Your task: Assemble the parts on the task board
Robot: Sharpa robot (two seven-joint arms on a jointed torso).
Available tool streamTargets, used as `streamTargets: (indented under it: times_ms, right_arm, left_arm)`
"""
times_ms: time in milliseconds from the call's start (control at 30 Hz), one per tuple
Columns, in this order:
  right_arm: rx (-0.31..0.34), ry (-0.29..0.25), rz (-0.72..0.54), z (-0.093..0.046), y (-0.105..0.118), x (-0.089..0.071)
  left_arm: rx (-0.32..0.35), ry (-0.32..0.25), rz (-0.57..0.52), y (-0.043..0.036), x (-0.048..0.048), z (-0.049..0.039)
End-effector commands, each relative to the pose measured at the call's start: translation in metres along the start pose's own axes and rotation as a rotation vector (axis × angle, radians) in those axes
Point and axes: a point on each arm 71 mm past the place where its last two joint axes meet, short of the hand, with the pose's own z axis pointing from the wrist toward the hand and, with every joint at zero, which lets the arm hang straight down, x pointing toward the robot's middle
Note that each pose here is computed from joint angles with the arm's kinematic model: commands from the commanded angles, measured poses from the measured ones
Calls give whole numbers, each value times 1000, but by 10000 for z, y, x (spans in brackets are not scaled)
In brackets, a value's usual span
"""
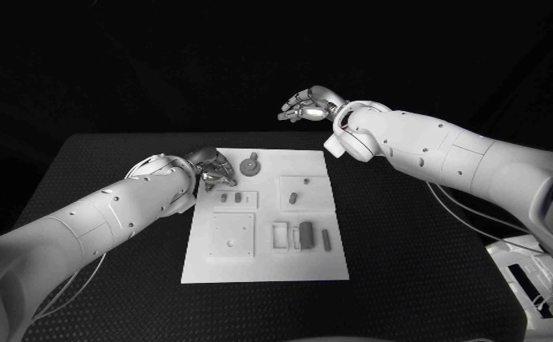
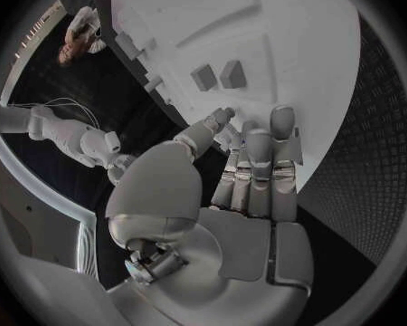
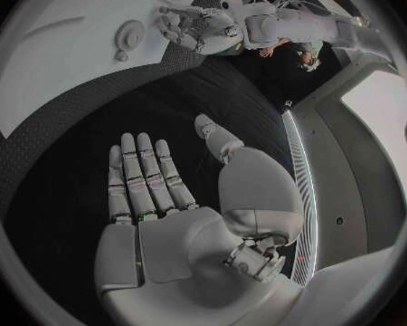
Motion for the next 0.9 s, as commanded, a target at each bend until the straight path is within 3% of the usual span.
streamTargets:
  times_ms: [33, 600, 733, 900]
  right_arm:
    - [-10, 6, 0, -3, 4, -2]
    - [0, 0, -6, -15, -21, -29]
    - [6, 7, -34, -29, -45, -48]
    - [8, 41, -153, -70, -99, -87]
  left_arm:
    - [-6, -4, -18, 37, -10, -16]
    - [-8, -20, -57, 132, -70, -69]
    - [5, -55, -113, 160, -127, -100]
    - [56, -153, -300, 167, -248, -155]
